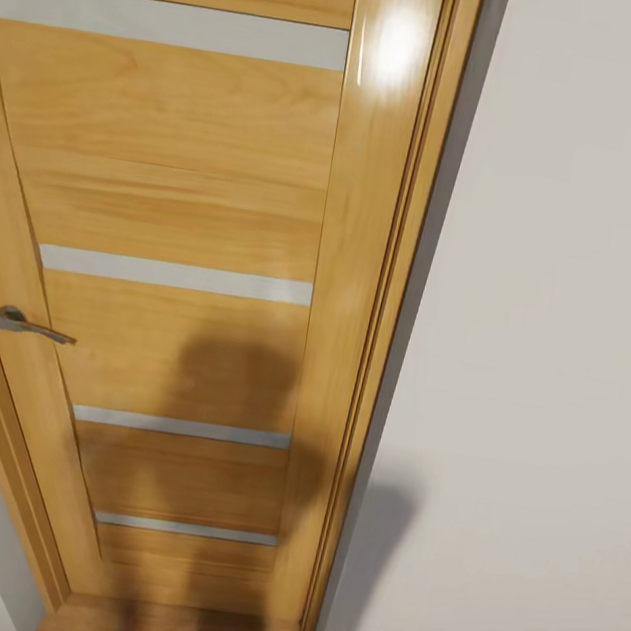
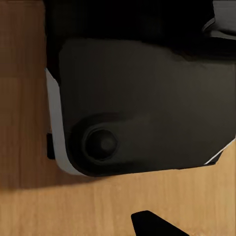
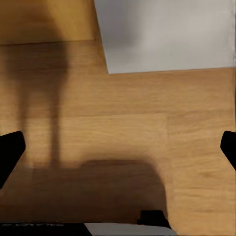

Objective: In the bedroom, organize the workspace by keeping the computer under the desk, ensuring the monitor is on the desk, placing the keyboard on the desk next to the monitor, placing the mouse on the desk next to the keyboard, moving the folder from the swivel chair onto the desk next to the mouse, stacking the notebook on top of the folder with the pen on top of the notebook, and positioning the swivel chair next to the desk.

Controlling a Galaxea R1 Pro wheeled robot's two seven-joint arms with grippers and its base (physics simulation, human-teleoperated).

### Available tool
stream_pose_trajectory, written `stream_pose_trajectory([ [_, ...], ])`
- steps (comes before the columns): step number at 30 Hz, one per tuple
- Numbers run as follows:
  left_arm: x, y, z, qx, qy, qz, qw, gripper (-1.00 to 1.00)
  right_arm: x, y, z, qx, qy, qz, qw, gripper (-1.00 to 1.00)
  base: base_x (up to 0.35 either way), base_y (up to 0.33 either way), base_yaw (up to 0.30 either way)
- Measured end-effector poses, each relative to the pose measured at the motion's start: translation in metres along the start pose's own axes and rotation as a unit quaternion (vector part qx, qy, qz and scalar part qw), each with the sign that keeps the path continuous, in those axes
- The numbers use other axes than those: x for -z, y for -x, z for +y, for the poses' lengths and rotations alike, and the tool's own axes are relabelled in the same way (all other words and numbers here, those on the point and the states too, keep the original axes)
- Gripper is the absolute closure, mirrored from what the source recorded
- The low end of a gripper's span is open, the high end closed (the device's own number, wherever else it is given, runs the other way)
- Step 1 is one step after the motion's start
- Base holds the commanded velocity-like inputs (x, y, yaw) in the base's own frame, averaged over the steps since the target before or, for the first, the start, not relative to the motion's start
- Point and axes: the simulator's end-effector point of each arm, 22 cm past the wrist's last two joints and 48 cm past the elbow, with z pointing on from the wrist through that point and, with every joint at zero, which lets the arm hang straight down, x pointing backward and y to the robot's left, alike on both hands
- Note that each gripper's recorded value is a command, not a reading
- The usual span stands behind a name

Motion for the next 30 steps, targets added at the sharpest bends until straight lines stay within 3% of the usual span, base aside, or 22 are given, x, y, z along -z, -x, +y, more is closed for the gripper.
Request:
stream_pose_trajectory([
  [2, 0.004, 0.035, 0.000, -0.001, 0.001, -0.036, 0.9994, -1.00, -0.005, 0.037, 0.001, -0.002, -0.003, -0.040, 0.9992, -1.00, 0.000, 0.000, 0.000],
  [6, 0.017, 0.088, 0.003, -0.001, 0.004, -0.091, 0.9958, -1.00, -0.008, 0.082, -0.002, -0.004, -0.011, -0.081, 0.9967, -1.00, 0.000, 0.000, 0.000],
  [7, 0.023, 0.111, 0.006, 0.000, 0.006, -0.116, 0.9932, -1.00, -0.012, 0.102, -0.002, -0.005, -0.014, -0.096, 0.9952, -1.00, 0.000, 0.000, 0.000],
  [10, 0.035, 0.137, 0.012, 0.005, 0.008, -0.145, 0.9893, -1.00, -0.015, 0.126, -0.003, -0.005, -0.016, -0.112, 0.9936, -1.00, 0.000, 0.000, 0.000],
  [13, 0.046, 0.157, 0.021, 0.029, 0.008, -0.169, 0.9851, -1.00, -0.016, 0.125, -0.003, -0.004, -0.017, -0.103, 0.9946, -1.00, 0.000, 0.000, 0.000],
  [14, 0.050, 0.166, 0.025, 0.053, 0.007, -0.185, 0.9813, -1.00, -0.015, 0.112, -0.003, -0.003, -0.018, -0.087, 0.9960, -1.00, 0.000, 0.000, 0.000],
  [15, 0.053, 0.168, 0.027, 0.063, 0.007, -0.191, 0.9795, -1.00, -0.013, 0.108, -0.003, -0.002, -0.018, -0.084, 0.9963, -1.00, 0.000, 0.000, 0.000],
  [17, 0.054, 0.162, 0.040, 0.088, 0.014, -0.203, 0.9750, -1.00, -0.008, 0.108, -0.005, -0.001, -0.019, -0.097, 0.9951, -1.00, 0.000, 0.000, 0.000],
  [19, 0.063, 0.165, 0.059, 0.103, 0.036, -0.267, 0.9576, -1.00, -0.002, 0.115, -0.004, -0.002, -0.019, -0.131, 0.9911, -1.00, 0.000, 0.000, 0.000],
  [20, 0.066, 0.169, 0.061, 0.104, 0.039, -0.279, 0.9538, -1.00, -0.002, 0.116, -0.003, -0.002, -0.018, -0.133, 0.9909, -1.00, 0.000, 0.000, 0.011],
  [23, 0.070, 0.173, 0.063, 0.105, 0.043, -0.297, 0.9482, -1.00, -0.001, 0.116, -0.003, -0.002, -0.019, -0.136, 0.9905, -1.00, 0.000, 0.000, 0.125],
  [30, 0.065, 0.160, 0.065, 0.107, 0.046, -0.285, 0.9514, -1.00, -0.001, 0.116, -0.007, -0.003, -0.028, -0.137, 0.9902, -1.00, -0.013, 0.000, 0.246],
])
